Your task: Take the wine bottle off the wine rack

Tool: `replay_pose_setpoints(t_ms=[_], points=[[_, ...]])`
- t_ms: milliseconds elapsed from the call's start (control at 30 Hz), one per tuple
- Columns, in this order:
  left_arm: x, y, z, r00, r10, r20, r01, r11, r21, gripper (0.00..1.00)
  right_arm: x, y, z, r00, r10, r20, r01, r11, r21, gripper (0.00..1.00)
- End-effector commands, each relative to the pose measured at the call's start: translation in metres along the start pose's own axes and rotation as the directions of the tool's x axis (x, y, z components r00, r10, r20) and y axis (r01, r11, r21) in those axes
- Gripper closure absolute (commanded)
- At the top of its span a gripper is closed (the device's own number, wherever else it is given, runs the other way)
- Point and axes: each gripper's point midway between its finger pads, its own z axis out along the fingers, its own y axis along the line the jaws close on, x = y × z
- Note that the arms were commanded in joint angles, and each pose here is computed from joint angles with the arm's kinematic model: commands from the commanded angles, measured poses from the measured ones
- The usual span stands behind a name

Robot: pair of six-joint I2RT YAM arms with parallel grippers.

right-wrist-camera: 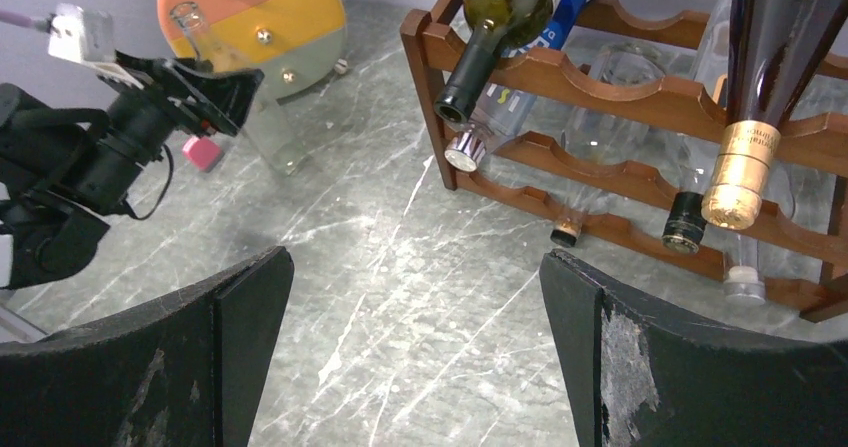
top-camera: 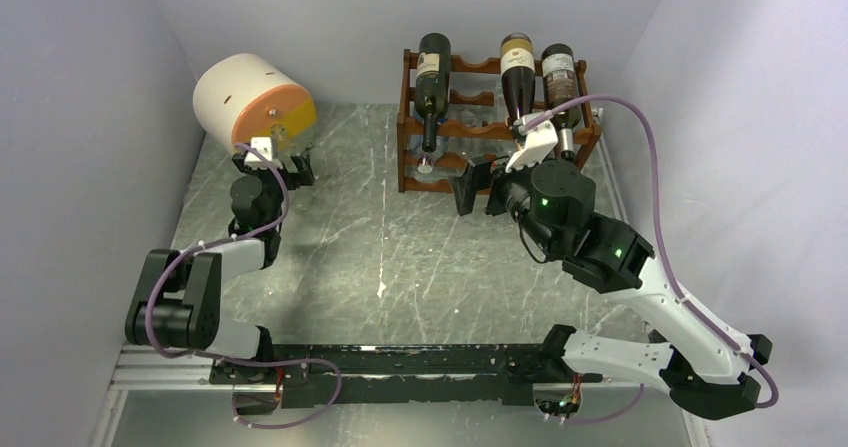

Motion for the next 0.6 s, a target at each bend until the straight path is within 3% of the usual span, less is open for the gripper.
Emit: replay_pose_setpoints(t_ms=[0, 200, 567], points=[[-0.02, 0.011, -0.002, 0.998, -0.057, -0.005, 0.056, 0.996, -0.074, 0.01, -0.001, 0.002, -0.002, 0.999, 0.021, 0.026, -0.02, 1.0, -0.021, 0.0], [-0.033, 0.022, -0.008, 0.988, -0.124, -0.091, 0.106, 0.977, -0.184, 0.01, 0.004, 0.01, 0.007, 1.0, 0.005, 0.012, -0.005, 0.999, -0.041, 0.0], [-0.077, -0.006, -0.055, 0.973, -0.169, -0.157, 0.159, 0.984, -0.075, 0.01, 0.011, 0.027, 0.04, 0.999, -0.024, -0.022, 0.023, 0.999, -0.042, 0.0]])
